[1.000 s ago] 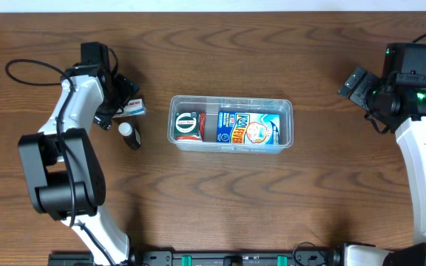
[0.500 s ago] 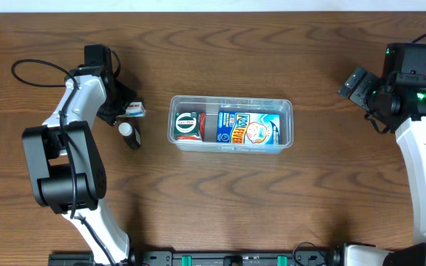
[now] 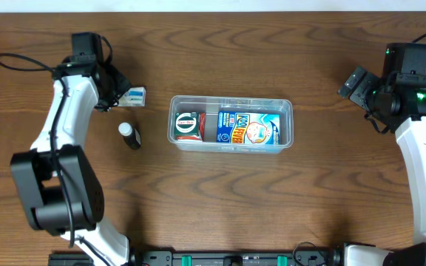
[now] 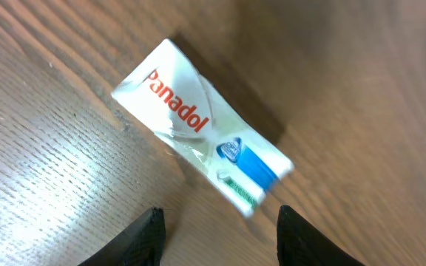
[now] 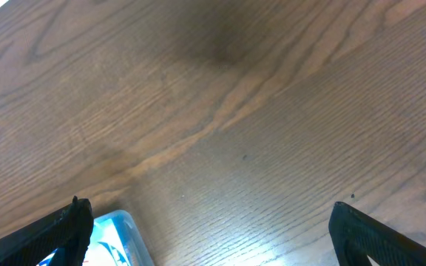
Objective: Pack container
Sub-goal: 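Reach the left gripper to the white Panadol box, then grasp the Panadol box with the left gripper and lift it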
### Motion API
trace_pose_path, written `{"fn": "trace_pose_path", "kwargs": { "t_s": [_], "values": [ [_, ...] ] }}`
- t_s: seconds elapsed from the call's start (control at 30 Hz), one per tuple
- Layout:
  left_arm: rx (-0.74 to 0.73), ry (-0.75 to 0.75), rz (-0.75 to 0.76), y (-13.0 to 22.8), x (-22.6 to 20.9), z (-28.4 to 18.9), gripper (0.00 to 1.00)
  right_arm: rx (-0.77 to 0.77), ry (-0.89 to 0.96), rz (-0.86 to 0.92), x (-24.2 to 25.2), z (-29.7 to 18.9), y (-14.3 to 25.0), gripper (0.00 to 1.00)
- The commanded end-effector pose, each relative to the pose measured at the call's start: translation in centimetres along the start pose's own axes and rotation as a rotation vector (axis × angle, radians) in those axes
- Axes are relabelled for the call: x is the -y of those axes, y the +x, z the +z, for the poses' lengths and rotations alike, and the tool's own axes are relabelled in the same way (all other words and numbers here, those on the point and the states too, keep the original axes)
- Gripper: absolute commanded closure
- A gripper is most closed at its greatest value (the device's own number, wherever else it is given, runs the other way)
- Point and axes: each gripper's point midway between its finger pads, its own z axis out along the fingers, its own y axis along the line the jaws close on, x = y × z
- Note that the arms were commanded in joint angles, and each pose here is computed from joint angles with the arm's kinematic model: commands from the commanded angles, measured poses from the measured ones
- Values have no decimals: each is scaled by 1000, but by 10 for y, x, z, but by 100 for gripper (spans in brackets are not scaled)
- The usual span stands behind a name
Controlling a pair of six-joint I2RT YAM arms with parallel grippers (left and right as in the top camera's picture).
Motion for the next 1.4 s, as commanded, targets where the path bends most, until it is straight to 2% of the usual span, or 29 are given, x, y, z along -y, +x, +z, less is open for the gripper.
{"fn": "trace_pose_path", "kwargs": {
  "t_s": [0.0,0.1,0.13,0.17,0.23,0.27,0.33,0.5,0.57,0.63,0.73,0.87,1.07,1.37],
  "values": [
    [9,11,31,-3,4,-6,50,7,8,13,2,0,-3,1],
    [14,14,31,-5,5,-6,49,8,8,13,2,0,-3,1],
    [19,18,31,-6,6,-6,42,7,8,13,2,0,-3,1],
    [28,24,32,-8,7,-6,39,7,8,13,2,0,-3,1],
    [46,33,32,-12,10,-4,37,7,8,13,2,0,-3,1],
    [57,42,32,-15,12,-2,30,8,8,13,2,0,-3,1],
    [60,58,21,-17,15,3,22,7,8,13,2,0,-3,1],
    [50,45,78,-15,13,11,15,7,8,13,2,0,-3,1],
    [54,30,46,-16,10,13,13,7,8,13,2,0,-3,1],
    [55,20,-50,-16,8,15,8,7,8,13,2,0,-3,1],
    [54,15,-229,-16,6,20,6,7,8,13,2,0,-3,1],
    [27,-10,-343,-11,1,40,6,7,8,13,2,0,-3,1],
    [-23,-66,-356,2,-11,69,6,7,8,13,2,0,-3,1],
    [-24,-63,-360,2,-12,91,6,7,8,13,2,0,-3,1]
  ]
}}
